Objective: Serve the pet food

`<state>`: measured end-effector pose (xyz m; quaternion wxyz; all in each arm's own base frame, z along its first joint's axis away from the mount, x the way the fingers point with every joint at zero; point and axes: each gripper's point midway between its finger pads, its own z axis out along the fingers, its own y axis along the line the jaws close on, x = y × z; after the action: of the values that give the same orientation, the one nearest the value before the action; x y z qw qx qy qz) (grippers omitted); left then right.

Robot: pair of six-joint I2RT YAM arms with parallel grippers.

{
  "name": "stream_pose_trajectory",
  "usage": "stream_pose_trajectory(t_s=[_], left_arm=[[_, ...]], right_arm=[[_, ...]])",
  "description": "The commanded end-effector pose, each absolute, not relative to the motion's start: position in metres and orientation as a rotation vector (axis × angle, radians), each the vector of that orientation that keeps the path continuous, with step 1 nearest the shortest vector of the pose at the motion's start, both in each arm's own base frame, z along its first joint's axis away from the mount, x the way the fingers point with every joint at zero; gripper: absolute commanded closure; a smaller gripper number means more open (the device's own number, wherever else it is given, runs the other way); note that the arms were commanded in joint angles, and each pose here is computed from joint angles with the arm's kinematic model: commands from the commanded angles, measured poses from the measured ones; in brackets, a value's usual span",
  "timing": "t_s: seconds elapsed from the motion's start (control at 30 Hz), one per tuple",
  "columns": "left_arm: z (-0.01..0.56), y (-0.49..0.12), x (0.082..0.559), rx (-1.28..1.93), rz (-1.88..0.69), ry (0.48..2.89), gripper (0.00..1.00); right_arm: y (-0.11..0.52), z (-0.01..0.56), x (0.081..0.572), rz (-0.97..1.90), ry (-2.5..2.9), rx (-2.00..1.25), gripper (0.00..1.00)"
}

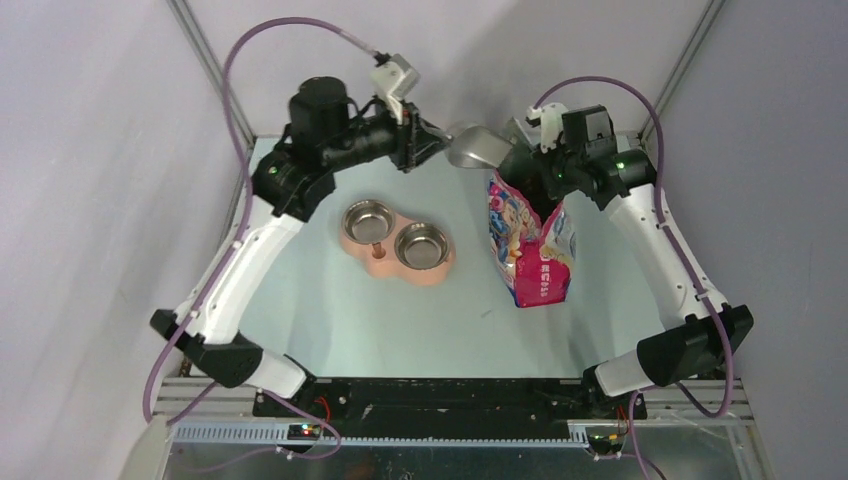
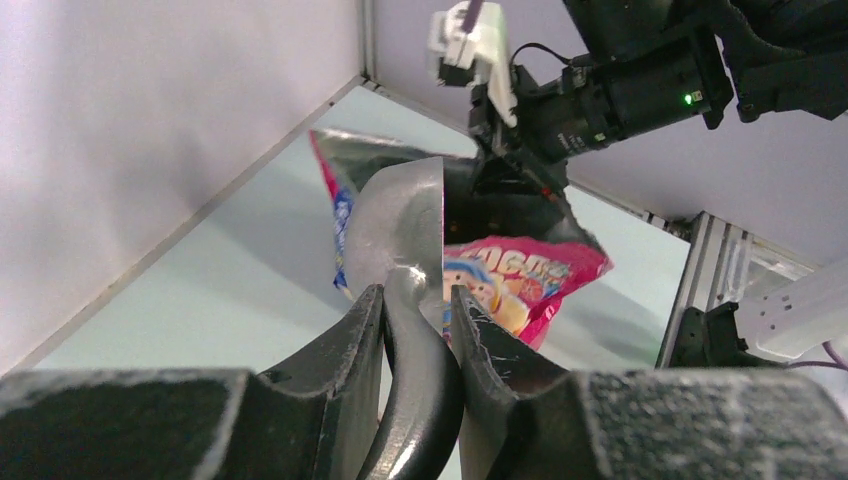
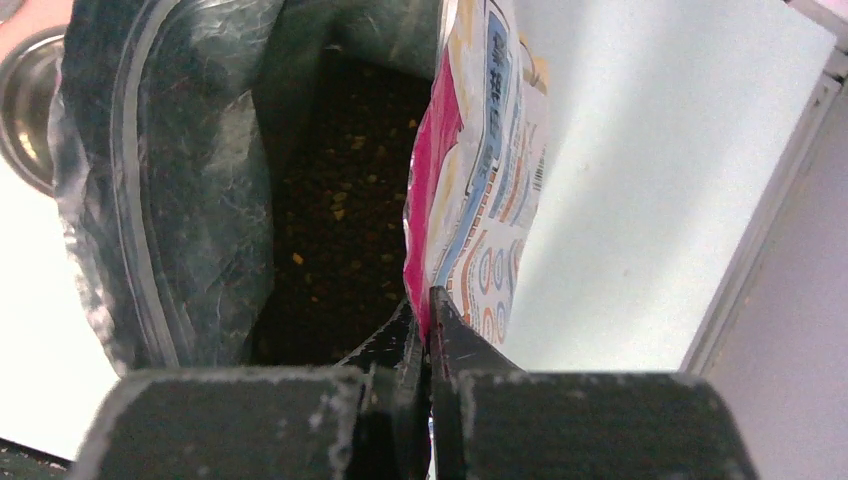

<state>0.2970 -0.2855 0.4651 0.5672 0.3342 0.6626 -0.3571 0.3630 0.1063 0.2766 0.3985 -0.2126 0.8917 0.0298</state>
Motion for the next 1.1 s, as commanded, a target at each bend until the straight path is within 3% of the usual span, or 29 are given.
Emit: stream_pose_trajectory(t_s=[0.0,0.37,0.7,1.07], left_arm=[[0.473,-0.322,0.305,0.875,-0.803,1.448,1.0],[0.399,-0.382,0.342,1.018,-0.64,1.551,1.0],[0.322,-0.411,0.374,0.941,-0.637,1.865,1.0],[0.247,-0.433,0.391,0.997,-0.522,2.038,1.0]], right_arm=[[0.15,0.345,0.359,0.221,2.011,-0.607,1.0],[0.149,0.365,0.345,0.278,1.959,-0.565,1.0],[0.153,0.373,0.334,0.363,1.907,-0.623,1.0],[0.149,0.374,0.336,0.369,1.859,-0.627,1.0]])
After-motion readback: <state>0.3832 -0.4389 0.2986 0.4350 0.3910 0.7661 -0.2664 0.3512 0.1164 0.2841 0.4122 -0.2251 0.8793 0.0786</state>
